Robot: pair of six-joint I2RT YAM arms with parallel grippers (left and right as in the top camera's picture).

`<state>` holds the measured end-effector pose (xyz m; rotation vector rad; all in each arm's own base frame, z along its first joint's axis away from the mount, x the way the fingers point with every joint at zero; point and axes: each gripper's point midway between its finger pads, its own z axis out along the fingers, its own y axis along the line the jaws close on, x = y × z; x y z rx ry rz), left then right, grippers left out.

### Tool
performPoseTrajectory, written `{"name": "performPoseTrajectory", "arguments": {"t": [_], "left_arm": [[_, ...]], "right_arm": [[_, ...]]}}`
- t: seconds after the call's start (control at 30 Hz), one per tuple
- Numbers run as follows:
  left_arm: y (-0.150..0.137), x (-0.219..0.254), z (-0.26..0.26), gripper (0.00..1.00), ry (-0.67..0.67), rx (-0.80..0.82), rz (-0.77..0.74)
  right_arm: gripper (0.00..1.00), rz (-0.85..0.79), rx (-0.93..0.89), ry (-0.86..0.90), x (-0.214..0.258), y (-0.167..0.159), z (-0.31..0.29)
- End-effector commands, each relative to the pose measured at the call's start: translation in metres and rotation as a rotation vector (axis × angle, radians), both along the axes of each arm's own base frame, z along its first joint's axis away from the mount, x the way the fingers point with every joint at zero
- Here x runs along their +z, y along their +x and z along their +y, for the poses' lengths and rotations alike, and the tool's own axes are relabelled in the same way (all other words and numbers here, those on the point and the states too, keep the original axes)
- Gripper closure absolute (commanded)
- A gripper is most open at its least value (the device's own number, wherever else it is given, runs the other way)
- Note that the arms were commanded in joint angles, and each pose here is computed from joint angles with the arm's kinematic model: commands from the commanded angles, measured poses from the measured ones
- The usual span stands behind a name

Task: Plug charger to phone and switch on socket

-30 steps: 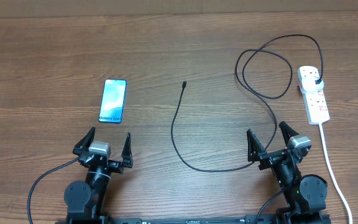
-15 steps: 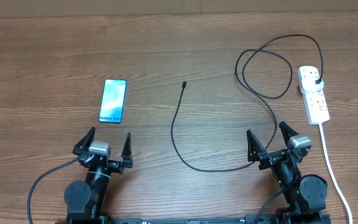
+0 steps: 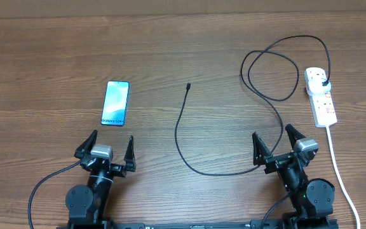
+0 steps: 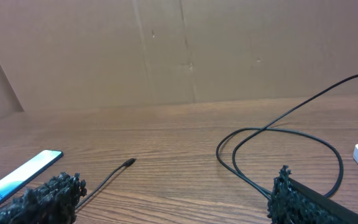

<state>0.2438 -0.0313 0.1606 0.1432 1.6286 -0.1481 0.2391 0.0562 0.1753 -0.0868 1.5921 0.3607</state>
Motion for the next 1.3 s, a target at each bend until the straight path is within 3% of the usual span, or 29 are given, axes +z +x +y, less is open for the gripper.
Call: {"name": "performPoseTrajectory", "arguments": {"t": [0.0,1.27], "left_arm": [[0.001,0.001,0.004,0.01,-0.004,0.022,-0.009],[-0.01,0.034,0.002,0.0,-0.006,0.008,-0.01]], "right_arm": [[0.0,-0.002,-0.002,0.003,-0.002,0.0,0.0],[0.0,-0.002,-0.001,0.002,-0.002,0.0,0.0]]}}
